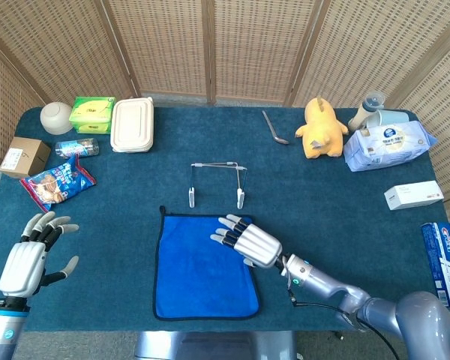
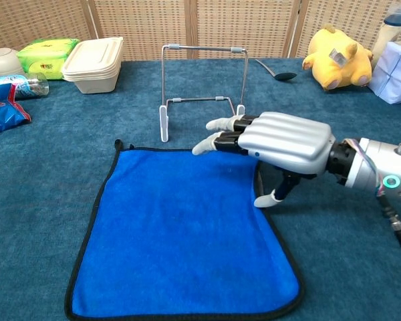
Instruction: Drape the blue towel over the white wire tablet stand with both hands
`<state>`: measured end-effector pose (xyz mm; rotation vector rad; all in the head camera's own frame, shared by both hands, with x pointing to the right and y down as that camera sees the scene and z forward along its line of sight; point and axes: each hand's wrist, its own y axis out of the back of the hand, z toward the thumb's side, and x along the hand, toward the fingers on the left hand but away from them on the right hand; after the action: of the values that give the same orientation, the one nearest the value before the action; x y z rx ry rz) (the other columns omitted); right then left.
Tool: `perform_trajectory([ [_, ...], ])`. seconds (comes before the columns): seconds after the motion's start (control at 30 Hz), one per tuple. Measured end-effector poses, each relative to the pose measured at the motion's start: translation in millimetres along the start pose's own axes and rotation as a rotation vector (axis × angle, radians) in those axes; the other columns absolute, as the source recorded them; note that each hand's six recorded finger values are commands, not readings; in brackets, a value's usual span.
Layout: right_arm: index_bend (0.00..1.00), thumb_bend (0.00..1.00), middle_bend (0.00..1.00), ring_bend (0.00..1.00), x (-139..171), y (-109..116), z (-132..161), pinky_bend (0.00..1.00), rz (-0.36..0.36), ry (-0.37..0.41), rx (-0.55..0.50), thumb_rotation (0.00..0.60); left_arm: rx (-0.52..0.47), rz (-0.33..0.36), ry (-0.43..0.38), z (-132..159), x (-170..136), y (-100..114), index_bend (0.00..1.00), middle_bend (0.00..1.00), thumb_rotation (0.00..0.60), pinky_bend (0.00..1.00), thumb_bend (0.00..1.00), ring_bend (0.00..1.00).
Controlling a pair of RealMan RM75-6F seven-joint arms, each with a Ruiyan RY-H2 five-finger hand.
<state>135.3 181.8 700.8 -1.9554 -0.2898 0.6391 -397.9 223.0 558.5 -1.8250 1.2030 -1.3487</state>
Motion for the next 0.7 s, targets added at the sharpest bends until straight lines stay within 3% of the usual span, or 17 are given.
perform_trajectory([
  [0.37,0.12,0.14,0.20,0.04,30.7,-5.5,-14.4,0.14,0.052,-0.049,0.017,0.600,0.000,-0.008,-0.013,4.9,3.1,-3.4,0.29,0.22,0.600,0.00,0.41,0.12],
  [0.7,0.12,0.14,0.20,0.04,35.3,-11.9,-12.3,0.14,0.058,-0.058,0.005,0.600,0.002,-0.006,-0.015,7.3,3.2,-2.4,0.29,0.22,0.600,0.00,0.41,0.12],
])
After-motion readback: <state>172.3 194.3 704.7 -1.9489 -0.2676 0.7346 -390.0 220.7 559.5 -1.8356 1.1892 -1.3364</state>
